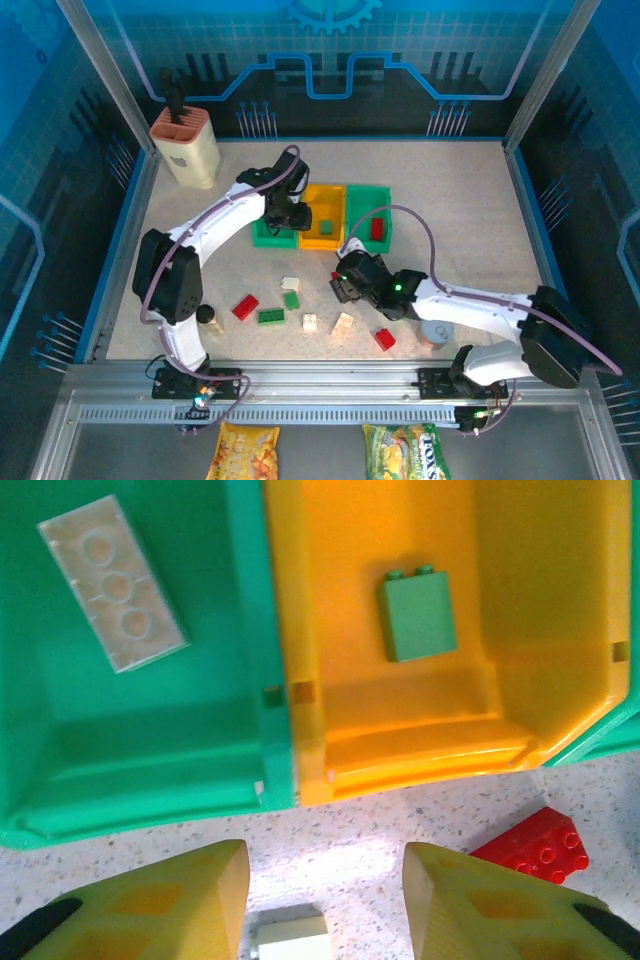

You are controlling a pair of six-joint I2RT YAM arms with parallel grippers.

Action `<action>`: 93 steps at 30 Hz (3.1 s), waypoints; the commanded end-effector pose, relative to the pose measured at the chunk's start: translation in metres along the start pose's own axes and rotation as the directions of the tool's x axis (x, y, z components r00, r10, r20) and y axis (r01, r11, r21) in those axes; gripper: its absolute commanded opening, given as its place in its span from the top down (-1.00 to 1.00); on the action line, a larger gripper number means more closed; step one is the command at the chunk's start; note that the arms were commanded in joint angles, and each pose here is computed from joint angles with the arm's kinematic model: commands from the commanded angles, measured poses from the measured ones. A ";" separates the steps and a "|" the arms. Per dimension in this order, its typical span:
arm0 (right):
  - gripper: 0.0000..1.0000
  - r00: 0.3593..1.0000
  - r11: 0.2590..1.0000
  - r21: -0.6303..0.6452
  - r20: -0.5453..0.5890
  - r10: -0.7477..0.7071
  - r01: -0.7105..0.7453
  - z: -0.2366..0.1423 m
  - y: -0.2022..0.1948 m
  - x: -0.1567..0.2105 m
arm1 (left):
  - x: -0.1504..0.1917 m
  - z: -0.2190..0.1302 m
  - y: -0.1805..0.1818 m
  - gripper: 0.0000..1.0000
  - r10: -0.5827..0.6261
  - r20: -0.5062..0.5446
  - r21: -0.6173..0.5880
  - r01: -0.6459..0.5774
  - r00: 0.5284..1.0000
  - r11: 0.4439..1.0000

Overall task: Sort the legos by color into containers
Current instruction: Pick up the lego from the center of the table, then place the lego in the container.

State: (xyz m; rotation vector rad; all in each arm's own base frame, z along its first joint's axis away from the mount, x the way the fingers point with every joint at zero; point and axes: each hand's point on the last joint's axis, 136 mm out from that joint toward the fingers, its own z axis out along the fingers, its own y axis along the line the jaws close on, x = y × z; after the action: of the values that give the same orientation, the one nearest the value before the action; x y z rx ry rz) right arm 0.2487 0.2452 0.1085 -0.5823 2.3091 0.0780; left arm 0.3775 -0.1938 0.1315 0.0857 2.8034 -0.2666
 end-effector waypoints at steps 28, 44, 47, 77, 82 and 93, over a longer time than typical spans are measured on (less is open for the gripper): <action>-0.88 0.947 0.982 0.058 -0.261 0.189 -0.180 0.088 0.013 0.021 | 0.012 -0.012 0.025 0.09 -0.050 0.013 -0.006 0.050 0.999 0.999; -0.43 0.944 0.982 0.051 -0.270 0.188 -0.181 0.092 0.011 0.025 | 0.013 -0.012 0.028 0.09 -0.049 0.014 -0.013 0.049 0.999 0.999; -0.36 0.946 0.982 0.051 -0.264 0.187 -0.180 0.090 0.011 0.023 | 0.013 -0.012 0.028 0.09 -0.049 0.013 -0.017 0.049 0.999 0.999; -0.18 0.978 0.986 0.022 -0.124 0.169 -0.168 0.042 -0.023 -0.053 | 0.023 -0.016 0.037 0.09 -0.077 0.031 -0.024 0.078 0.997 0.997; -0.19 0.971 0.977 0.050 -0.110 0.214 -0.209 0.050 -0.047 -0.064 | 0.026 -0.017 0.039 0.09 -0.080 0.030 -0.024 0.080 0.996 0.996; -0.18 0.937 0.937 0.067 -0.055 0.346 -0.343 0.078 -0.091 -0.092 | 0.030 -0.022 0.046 0.09 -0.079 0.033 -0.033 0.080 0.996 0.996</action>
State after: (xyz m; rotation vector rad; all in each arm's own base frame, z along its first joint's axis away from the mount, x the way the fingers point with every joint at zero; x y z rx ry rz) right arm 0.3785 0.2126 0.1183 -0.1715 2.4750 0.1137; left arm 0.3474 -0.1522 0.1256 -0.0034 2.8080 -0.2473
